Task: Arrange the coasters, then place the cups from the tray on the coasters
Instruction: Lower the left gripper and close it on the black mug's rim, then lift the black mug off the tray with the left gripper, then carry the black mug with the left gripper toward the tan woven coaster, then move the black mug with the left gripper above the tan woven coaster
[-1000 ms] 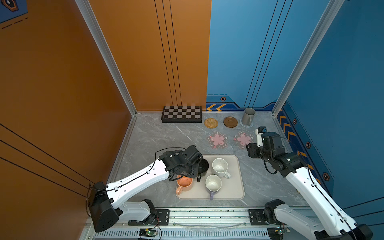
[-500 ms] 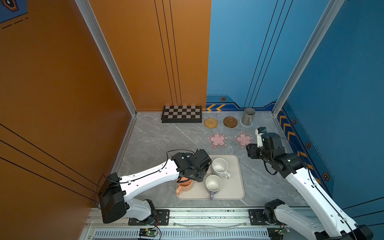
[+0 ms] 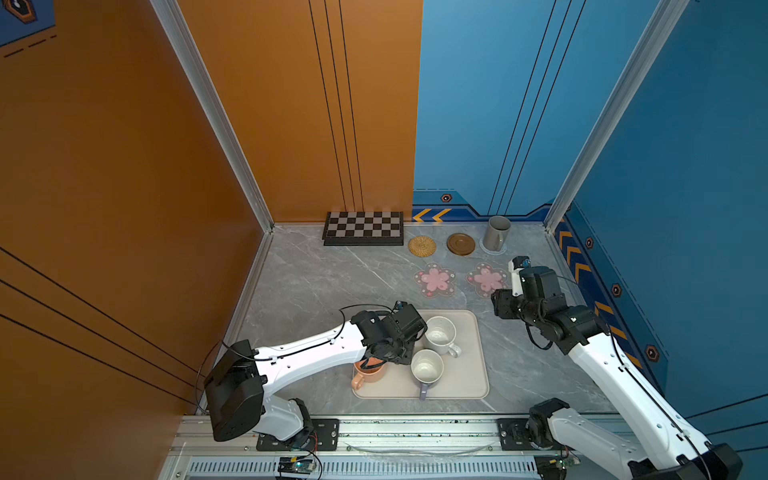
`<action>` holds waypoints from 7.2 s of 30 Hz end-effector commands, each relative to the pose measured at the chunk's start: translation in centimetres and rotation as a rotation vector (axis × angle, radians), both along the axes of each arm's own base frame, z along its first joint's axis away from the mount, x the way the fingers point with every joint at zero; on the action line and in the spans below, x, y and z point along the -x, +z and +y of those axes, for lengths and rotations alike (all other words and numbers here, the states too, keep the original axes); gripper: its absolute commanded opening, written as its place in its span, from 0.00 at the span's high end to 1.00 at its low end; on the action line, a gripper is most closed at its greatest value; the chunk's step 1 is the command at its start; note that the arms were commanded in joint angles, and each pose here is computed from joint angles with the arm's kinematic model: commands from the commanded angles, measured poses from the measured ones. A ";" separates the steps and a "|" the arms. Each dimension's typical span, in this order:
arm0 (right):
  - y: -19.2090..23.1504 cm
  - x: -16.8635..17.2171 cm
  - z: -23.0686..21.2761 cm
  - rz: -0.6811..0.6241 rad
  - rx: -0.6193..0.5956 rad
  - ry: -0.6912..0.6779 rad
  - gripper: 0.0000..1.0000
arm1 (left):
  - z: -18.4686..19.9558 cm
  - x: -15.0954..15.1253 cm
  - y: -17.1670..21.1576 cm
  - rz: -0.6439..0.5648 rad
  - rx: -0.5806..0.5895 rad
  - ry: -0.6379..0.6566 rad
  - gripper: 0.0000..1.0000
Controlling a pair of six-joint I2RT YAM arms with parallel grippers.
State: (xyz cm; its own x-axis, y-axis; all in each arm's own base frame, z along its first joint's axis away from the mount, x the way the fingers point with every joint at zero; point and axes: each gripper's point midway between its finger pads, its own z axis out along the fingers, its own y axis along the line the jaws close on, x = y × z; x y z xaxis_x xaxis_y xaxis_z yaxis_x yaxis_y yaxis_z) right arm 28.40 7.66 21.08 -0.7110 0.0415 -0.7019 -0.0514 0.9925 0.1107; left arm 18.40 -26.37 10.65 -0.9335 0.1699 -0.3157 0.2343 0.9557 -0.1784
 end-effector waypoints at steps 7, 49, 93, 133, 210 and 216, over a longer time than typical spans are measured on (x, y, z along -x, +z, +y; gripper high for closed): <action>-1.3 0.5 -0.1 0.036 0.018 0.003 0.39 | 0.8 -0.6 -1.7 0.017 -0.052 0.061 0.59; -0.7 0.0 0.2 0.029 0.016 0.018 0.38 | -0.6 -3.1 -0.1 -0.047 -0.032 -0.001 1.00; 0.5 -3.6 0.4 0.064 0.061 0.097 0.38 | -4.7 -19.0 3.7 -0.169 0.002 0.021 1.00; 0.1 -11.1 3.6 0.145 -0.001 0.152 0.40 | -6.8 -32.5 3.8 -0.287 0.045 -0.014 1.00; -5.3 -12.0 4.8 0.287 -0.042 0.192 0.45 | -6.2 -40.5 2.0 -0.392 0.175 0.061 0.74; -5.2 -11.8 4.9 0.282 -0.047 0.192 0.45 | -6.4 -40.3 2.0 -0.384 0.186 0.063 0.74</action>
State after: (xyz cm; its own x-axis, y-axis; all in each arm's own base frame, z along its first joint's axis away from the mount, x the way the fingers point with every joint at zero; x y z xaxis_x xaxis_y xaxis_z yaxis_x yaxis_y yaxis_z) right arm 40.61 12.71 15.92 -0.8694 -0.0893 -0.4861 -0.2018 0.9620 0.1841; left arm 58.48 -32.51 9.20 -0.7784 0.0555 -0.6253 0.2491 0.9416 -0.2265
